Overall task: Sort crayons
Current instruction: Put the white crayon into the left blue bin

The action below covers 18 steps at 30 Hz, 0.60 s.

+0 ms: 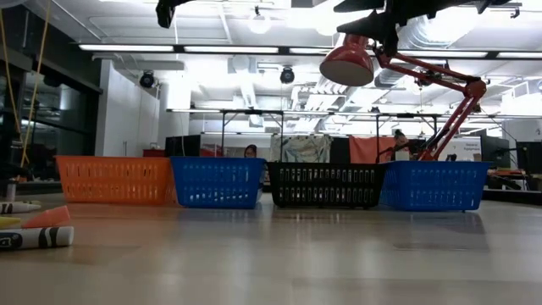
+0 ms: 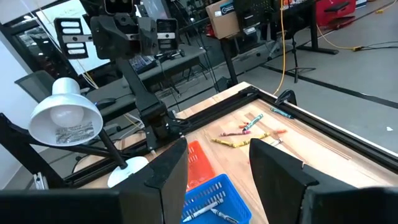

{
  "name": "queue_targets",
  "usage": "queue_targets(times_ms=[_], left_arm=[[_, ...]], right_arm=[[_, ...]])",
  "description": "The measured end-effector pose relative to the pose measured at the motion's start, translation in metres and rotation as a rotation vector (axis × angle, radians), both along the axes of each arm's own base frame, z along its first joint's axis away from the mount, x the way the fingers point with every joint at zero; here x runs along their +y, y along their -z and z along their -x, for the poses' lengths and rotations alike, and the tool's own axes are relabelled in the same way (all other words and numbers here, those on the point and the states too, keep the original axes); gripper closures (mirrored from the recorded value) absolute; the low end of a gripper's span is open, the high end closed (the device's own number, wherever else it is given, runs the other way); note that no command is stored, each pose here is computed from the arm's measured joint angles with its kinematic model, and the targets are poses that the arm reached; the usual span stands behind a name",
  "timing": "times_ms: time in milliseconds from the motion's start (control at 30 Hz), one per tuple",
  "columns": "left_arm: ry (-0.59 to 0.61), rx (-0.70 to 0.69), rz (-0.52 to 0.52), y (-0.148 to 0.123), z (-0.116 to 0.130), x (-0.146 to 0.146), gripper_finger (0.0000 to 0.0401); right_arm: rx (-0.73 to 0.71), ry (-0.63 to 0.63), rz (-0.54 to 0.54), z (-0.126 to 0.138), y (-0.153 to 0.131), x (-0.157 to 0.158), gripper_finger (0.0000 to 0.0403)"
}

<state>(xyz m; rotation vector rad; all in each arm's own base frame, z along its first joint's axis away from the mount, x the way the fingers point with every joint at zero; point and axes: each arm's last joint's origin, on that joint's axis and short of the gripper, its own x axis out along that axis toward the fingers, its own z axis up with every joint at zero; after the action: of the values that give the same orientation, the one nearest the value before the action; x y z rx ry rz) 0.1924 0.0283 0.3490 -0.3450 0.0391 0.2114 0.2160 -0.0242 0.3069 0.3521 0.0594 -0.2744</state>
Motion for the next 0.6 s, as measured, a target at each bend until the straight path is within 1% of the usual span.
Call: queue_targets(times_ms=[100, 233, 300, 367, 433, 533, 600], left_arm=[[-0.005, -0.014, 0.068, 0.0, 0.0, 0.0, 0.0288], [-0.009, -0.011, 0.055, 0.0, 0.0, 0.0, 0.0288], [-0.046, -0.02, 0.088, 0.001, -0.002, 0.001, 0.0288], [-0.119, -0.031, 0.18, 0.004, -0.007, 0.004, 0.0288], [-0.185, -0.025, 0.223, 0.009, -0.015, 0.012, 0.0288], [-0.272, 0.083, 0.269, 0.022, -0.03, 0.03, 0.0288], [-0.352, 0.212, 0.317, 0.035, -0.039, 0.046, 0.0288]], right_arm=[[0.0, -0.001, 0.0, 0.0, 0.0, 0.0, 0.0238], [0.004, -0.001, 0.0, 0.0, 0.0, 0.0, 0.0238], [0.007, -0.001, -0.001, 0.0, 0.001, 0.0, 0.0238], [0.007, -0.001, -0.001, 0.0, 0.001, 0.0, 0.0238], [0.007, -0.001, -0.001, 0.0, 0.001, 0.0, 0.0238], [0.006, 0.001, -0.004, 0.0, 0.001, 0.0, 0.0238], [0.002, 0.002, -0.019, 0.0, 0.001, 0.0, 0.0238]])
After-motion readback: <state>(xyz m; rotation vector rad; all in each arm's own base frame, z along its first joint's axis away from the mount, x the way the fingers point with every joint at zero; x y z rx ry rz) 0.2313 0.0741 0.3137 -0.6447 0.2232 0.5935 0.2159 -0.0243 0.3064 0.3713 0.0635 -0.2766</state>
